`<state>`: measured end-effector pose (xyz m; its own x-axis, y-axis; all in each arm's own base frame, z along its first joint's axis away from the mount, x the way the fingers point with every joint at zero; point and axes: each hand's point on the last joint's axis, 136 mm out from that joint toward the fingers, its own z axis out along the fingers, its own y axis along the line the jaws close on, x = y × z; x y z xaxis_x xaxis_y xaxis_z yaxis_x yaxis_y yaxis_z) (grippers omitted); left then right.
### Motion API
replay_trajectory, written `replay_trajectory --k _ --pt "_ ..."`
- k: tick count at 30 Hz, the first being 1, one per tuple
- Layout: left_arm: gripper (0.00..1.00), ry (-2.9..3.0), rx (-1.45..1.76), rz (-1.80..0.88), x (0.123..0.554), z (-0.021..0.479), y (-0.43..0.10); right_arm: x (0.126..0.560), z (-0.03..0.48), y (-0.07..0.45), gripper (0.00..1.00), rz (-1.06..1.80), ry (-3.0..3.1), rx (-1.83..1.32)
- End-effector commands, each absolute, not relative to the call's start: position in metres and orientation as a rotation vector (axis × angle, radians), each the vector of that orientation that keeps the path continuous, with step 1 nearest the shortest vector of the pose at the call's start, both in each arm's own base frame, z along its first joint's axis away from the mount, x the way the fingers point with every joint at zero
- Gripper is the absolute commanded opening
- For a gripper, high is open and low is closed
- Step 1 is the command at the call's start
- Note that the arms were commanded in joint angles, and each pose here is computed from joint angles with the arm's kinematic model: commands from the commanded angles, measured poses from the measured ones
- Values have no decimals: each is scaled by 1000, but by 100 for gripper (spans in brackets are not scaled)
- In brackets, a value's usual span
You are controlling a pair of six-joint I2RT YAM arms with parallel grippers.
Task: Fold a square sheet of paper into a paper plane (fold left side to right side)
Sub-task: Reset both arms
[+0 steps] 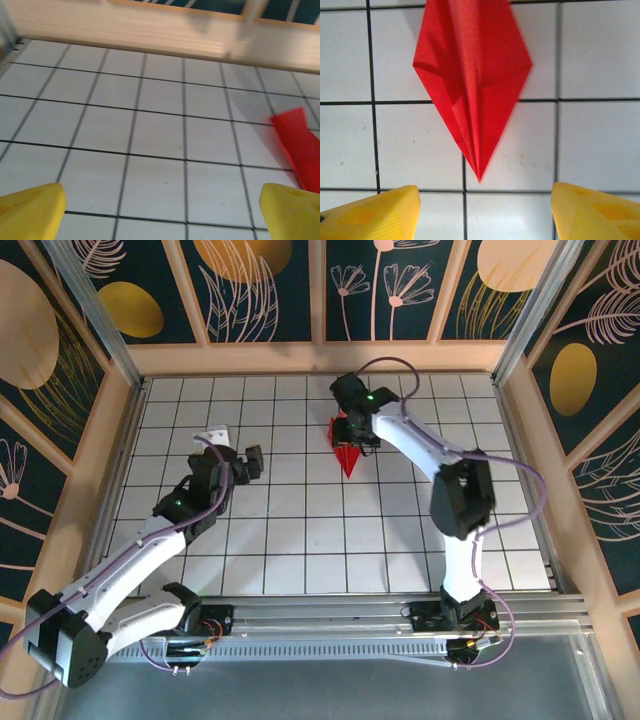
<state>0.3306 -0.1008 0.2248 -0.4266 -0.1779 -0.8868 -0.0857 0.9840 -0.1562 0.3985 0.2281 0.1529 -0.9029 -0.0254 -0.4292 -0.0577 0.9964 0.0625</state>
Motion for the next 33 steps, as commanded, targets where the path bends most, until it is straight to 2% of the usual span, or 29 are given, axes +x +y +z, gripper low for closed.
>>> replay_trajectory --k 1,4,7,12,19,25,33 --pt "99 2018 -298 -124 345 226 -75 388 185 197 74 78 2555 -19" --pt "99 1992 -431 -111 357 221 -36 372 195 175 78 114 2428 -11" --pt "99 1939 -552 -58 363 216 4 367 199 130 81 133 2296 76" --pt "99 1880 -634 88 367 204 45 353 201 73 99 120 2015 152" --pt "99 1706 -632 201 358 197 67 321 194 11 99 -6 1605 191" --pt "99 1612 -557 249 350 199 70 327 174 -16 99 -36 1568 189" --pt "99 1596 -399 184 360 185 50 350 153 -18 99 54 1561 154"
